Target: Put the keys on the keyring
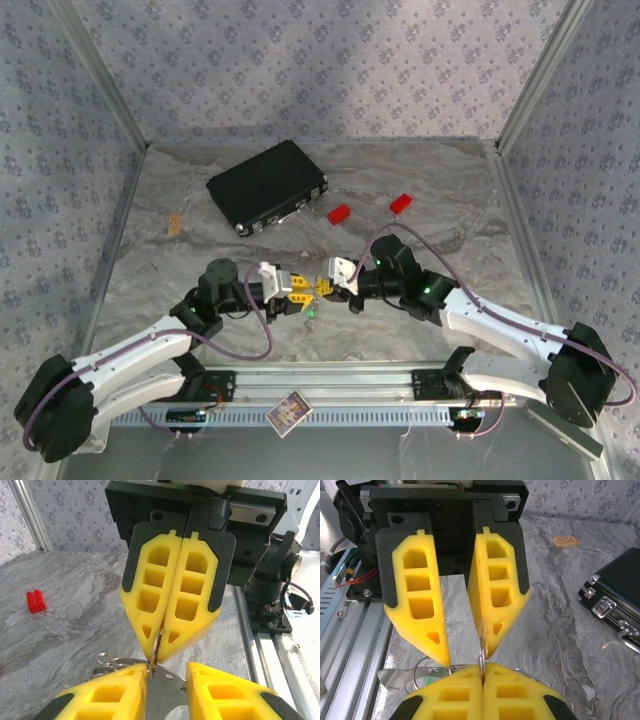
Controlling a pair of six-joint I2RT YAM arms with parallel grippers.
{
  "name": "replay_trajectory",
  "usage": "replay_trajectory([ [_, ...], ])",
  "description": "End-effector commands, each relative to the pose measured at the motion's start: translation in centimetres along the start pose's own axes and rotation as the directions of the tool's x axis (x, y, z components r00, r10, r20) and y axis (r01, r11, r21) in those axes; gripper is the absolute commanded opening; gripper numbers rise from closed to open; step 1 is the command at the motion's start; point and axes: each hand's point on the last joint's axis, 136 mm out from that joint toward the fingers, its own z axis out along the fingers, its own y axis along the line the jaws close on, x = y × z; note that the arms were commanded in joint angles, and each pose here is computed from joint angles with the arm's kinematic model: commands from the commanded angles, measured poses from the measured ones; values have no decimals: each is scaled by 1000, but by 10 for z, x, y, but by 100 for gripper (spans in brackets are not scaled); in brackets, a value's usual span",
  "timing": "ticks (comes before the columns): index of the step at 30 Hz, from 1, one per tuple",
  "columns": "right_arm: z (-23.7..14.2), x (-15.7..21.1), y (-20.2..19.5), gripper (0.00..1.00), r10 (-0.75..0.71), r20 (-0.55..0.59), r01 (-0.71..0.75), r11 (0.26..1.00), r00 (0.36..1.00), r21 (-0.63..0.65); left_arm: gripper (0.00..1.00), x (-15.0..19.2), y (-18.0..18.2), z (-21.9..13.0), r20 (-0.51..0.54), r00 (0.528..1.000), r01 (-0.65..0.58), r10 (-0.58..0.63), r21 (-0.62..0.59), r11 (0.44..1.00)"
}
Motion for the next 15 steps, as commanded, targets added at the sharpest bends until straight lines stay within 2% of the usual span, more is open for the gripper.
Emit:
replay_trajectory([
  [1,-2,-13,1,0,-7,55,8,1000,998,-8,23,-11,-4,0,46,999,-29,28,24,999],
  [7,0,-12,3,0,-5,51,6,1000,999,-19,15,-12,-4,0,47,999,-29,28,28,999],
  [12,0,-11,4,0,-7,42,8,1000,999,-18,0,-13,-2,0,44,998,-35,34,14,999],
  [13,-1,-10,3,1,-8,37,8,1000,999,-8,0,-13,0,0,38,999,-35,35,7,999],
  [15,-4,-5,3,15,-15,9,15,1000,1000,2,0,-12,2,0,18,999,-37,37,-6,999],
])
